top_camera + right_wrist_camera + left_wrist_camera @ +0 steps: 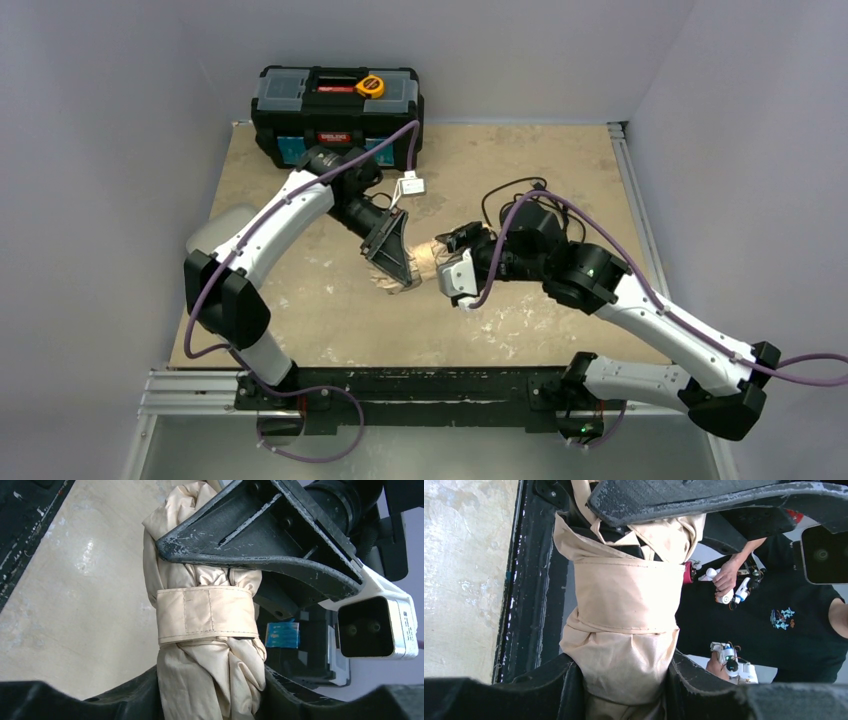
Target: Open the umbrella
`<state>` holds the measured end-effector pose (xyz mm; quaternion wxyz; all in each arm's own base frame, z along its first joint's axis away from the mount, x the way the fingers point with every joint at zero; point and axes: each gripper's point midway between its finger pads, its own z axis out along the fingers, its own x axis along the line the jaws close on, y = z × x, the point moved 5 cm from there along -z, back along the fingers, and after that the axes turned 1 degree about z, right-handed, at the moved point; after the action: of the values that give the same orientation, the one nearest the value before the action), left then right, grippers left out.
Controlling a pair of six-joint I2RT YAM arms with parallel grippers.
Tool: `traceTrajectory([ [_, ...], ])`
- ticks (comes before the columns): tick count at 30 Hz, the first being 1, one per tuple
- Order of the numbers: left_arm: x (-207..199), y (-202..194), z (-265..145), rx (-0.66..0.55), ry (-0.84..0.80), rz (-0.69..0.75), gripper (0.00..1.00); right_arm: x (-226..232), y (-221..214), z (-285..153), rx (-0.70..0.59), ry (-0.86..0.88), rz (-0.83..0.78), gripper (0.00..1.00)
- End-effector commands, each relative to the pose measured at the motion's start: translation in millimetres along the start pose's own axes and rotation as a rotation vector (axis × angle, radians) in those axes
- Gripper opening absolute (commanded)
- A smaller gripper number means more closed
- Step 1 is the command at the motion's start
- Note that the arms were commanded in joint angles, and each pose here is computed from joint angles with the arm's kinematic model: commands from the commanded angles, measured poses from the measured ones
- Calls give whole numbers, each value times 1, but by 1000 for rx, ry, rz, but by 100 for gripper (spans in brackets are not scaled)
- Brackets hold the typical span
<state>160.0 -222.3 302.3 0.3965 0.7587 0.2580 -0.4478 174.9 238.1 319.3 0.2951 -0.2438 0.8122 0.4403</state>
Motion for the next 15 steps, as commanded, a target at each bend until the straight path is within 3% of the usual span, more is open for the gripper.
traceTrajectory([
  [1,-29,-8,-3,-42,-87,62,0,-4,5,-5,-26,-33,-6,41],
  [2,-29,-8,-3,-43,-83,71,7,-1,7,-6,-39,-17,-2,24],
  [3,-29,-9,-4,-43,-71,84,27,2,8,-7,-46,-5,1,7],
  [4,-28,-9,-6,-46,-53,95,43,3,10,-8,-60,-7,10,0],
  [6,-29,-6,-14,-76,-27,130,60,7,13,-11,-85,0,31,0],
  [10,-33,14,-53,-214,117,242,76,16,22,-12,-137,55,136,0],
  [11,-35,21,-67,-270,182,290,96,18,24,-12,-143,69,165,0],
  [15,-61,41,-116,-474,498,574,100,22,24,-6,-121,110,318,0],
])
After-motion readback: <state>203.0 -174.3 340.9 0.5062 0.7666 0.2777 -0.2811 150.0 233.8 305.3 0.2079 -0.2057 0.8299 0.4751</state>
